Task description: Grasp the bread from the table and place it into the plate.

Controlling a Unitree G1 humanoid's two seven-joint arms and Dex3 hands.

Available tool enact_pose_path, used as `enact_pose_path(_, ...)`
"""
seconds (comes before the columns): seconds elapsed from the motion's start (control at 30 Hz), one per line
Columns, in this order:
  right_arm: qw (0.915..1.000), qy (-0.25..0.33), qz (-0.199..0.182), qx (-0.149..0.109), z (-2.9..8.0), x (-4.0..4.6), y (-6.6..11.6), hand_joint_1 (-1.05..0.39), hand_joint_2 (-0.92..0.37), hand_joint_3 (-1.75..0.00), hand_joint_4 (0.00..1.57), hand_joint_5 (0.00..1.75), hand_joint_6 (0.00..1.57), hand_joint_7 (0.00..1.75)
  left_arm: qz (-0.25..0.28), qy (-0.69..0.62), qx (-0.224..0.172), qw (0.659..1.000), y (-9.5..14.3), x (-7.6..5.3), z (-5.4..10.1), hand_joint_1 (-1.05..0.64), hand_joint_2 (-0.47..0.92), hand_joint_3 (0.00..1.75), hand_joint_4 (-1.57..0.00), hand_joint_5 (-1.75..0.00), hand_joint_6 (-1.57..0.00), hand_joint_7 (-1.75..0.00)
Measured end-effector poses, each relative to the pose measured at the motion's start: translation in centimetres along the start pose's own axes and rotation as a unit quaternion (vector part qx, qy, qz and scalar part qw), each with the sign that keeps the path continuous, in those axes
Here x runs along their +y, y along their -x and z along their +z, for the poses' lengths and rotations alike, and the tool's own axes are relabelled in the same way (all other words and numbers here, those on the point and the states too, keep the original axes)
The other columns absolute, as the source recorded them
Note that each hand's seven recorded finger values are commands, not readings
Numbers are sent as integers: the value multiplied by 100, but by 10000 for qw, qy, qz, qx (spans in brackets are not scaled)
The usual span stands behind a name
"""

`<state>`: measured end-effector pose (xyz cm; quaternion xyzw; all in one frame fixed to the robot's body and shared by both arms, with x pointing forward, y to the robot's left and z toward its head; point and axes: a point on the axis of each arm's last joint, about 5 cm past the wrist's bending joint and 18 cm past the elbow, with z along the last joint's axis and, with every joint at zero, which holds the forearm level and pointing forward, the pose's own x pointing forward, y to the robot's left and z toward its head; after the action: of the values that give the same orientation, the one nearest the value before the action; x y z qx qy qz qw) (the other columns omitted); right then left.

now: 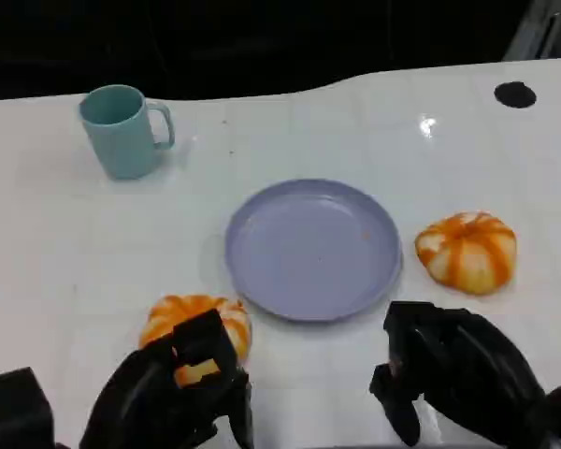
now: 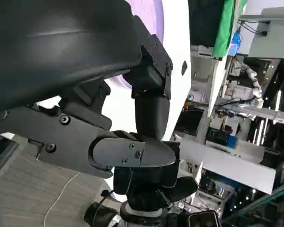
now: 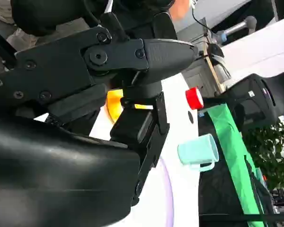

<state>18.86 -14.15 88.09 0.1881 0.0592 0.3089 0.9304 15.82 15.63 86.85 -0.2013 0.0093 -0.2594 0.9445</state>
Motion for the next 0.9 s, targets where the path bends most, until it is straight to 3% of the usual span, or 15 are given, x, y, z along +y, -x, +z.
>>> enact_pose_path(0.5, 10000, 12, -18, -19, 9, -10, 2, -92, -92, -35, 128, 165, 111, 157, 0, -32, -14, 10000, -2, 1, 3, -62, 92, 30, -83, -175, -61, -175)
enact_pose_path(0.63, 10000, 13, -18, -19, 9, -10, 2, -92, -92, -35, 128, 165, 111, 157, 15, -70, -81, 9999, 2, 6, 14, -61, 92, 30, -74, -175, -52, -171)
enact_pose_path(0.67, 10000, 13, -18, -19, 9, -10, 2, -92, -92, -35, 128, 165, 111, 157, 23, -77, -100, 9999, 4, 9, 19, -61, 92, 30, -66, -175, -51, -161)
enact_pose_path(0.7, 10000, 13, -17, -18, 9, -10, 2, -92, -92, -35, 128, 165, 110, 157, 32, -100, -138, 9999, 6, 12, 25, -66, 92, 32, -46, -163, -44, -138)
enact_pose_path(0.73, 10000, 12, -15, -18, 9, -9, 1, -92, -92, -35, 128, 165, 110, 157, 34, -269, -225, 9994, 8, 16, 39, -68, 92, 33, -38, -156, -42, -125)
enact_pose_path(0.77, 10000, 12, -15, -18, 9, -9, 1, -92, -92, -35, 128, 165, 110, 156, 17, -556, -357, 9978, 7, 21, 70, -71, 92, 35, -34, -148, -39, -113)
enact_pose_path(0.8, 10000, 11, -14, -19, 9, -9, 1, -92, -92, -35, 128, 165, 110, 156, -26, -904, -470, 9948, -2, 30, 112, -73, 92, 37, -29, -129, -35, -87)
enact_pose_path(0.9, 10000, 7, -10, -22, 9, -8, -1, -92, -92, -34, 128, 164, 110, 156, -188, -2185, -695, 9732, -27, 68, 272, -69, 92, 32, -25, -101, -34, -47)
